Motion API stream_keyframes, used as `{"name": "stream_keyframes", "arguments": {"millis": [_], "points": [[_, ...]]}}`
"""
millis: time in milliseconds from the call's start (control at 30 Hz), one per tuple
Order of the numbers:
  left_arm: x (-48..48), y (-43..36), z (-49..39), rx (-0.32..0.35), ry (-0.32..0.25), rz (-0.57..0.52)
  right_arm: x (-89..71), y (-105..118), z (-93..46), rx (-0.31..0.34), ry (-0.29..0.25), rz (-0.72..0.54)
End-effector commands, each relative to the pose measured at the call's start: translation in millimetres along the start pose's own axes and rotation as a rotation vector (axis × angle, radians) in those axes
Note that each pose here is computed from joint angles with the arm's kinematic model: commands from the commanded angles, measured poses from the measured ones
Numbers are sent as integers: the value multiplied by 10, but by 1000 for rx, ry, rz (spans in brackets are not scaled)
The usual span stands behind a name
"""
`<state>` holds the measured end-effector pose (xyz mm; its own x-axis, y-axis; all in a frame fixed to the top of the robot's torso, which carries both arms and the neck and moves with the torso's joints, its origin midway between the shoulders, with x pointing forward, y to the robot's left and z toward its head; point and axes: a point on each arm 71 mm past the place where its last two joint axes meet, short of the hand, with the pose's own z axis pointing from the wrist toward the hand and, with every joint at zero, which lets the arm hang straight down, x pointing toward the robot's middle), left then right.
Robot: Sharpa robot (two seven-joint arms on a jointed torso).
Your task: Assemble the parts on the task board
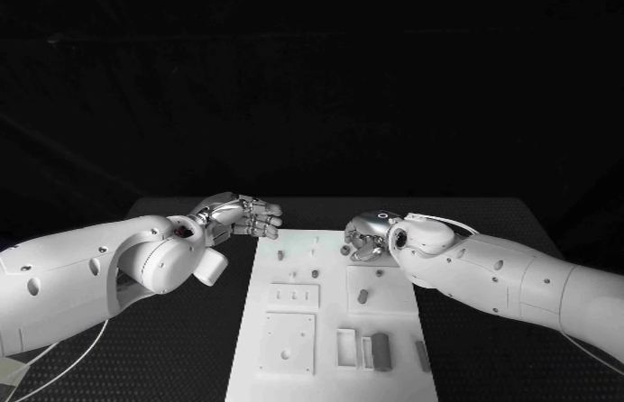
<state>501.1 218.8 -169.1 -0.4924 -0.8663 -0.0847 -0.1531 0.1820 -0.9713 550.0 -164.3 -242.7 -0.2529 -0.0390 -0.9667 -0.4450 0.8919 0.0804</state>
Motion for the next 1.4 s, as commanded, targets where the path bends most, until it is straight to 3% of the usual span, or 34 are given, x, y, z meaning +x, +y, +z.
{"name": "stream_keyframes", "arguments": {"millis": [33,1400], "points": [[26,-27,11,16,23,10,-1,11,8,6,1,-16],[48,-35,36,14,27,11,31,13,72,24,20,-35]]}}
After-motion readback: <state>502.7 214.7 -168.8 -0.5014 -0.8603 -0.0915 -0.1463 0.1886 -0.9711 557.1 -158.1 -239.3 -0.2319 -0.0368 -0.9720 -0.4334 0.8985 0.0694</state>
